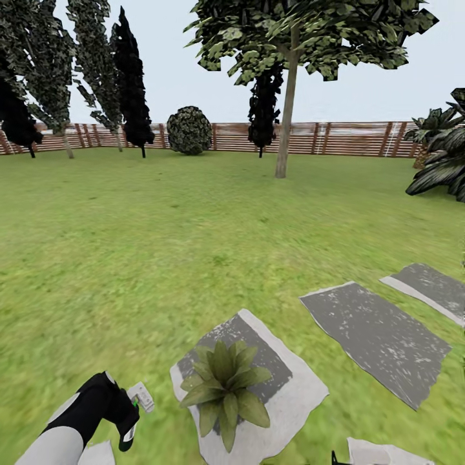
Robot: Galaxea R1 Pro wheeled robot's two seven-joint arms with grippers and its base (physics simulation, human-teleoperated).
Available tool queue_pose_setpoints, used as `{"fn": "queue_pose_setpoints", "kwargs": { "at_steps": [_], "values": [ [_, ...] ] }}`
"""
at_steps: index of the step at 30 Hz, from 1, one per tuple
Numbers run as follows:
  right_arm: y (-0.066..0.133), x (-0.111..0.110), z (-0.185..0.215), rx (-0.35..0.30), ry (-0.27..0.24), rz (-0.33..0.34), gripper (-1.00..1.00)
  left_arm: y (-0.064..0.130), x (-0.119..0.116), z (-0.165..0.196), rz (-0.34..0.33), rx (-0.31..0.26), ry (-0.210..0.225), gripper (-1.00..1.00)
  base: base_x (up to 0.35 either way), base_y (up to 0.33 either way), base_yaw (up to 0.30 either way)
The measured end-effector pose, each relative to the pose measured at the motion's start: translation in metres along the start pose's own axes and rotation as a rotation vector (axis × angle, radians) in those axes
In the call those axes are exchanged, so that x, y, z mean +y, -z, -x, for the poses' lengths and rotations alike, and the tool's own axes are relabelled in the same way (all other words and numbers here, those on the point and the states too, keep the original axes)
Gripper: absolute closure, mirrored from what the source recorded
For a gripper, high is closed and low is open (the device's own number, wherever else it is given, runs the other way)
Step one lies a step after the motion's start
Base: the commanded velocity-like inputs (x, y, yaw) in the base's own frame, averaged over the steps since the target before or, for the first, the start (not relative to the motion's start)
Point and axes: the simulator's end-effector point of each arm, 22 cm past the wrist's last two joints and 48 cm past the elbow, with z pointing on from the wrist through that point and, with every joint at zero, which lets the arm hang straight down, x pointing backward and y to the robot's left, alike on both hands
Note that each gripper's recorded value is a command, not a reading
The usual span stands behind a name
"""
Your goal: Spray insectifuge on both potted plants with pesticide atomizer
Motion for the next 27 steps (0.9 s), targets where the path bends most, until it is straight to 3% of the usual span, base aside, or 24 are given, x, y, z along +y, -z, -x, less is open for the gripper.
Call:
{"fn": "queue_pose_setpoints", "kwargs": {
  "at_steps": [2, 6, 11, 13, 16, 22, 27],
  "values": [
    [0.0, 0.0, 0.0, -0.001, 0.0, -0.001, -1.0, 0.015, 0.019, 0.023, 0.043, -0.04, -0.01, 1.0, -0.001, 0.014, -0.016],
    [0.0, 0.0, 0.0, -0.001, 0.002, 0.002, -1.0, 0.025, 0.019, 0.062, 0.056, -0.082, -0.038, 1.0, 0.0, 0.003, -0.003],
    [0.0, 0.0, 0.001, -0.001, 0.003, 0.003, -1.0, 0.022, 0.009, 0.063, 0.076, 0.013, -0.114, 1.0, 0.0, 0.0, 0.0],
    [0.0, 0.0, 0.001, -0.001, 0.003, 0.003, -1.0, 0.02, -0.005, 0.055, 0.015, 0.041, -0.132, 1.0, 0.0, 0.0, 0.0],
    [0.0, 0.0, 0.0, -0.001, 0.003, 0.003, -1.0, 0.021, -0.013, 0.047, -0.043, 0.051, -0.135, 1.0, 0.0, 0.0, 0.0],
    [0.0, 0.0, 0.001, -0.001, 0.003, 0.002, -1.0, 0.022, -0.005, 0.029, -0.048, 0.062, -0.118, 1.0, 0.0, 0.0, 0.0],
    [0.0, 0.0, 0.0, -0.001, 0.001, 0.0, -1.0, 0.025, -0.001, 0.034, -0.057, 0.014, -0.065, 1.0, 0.0, 0.0, 0.0]
  ]
}}
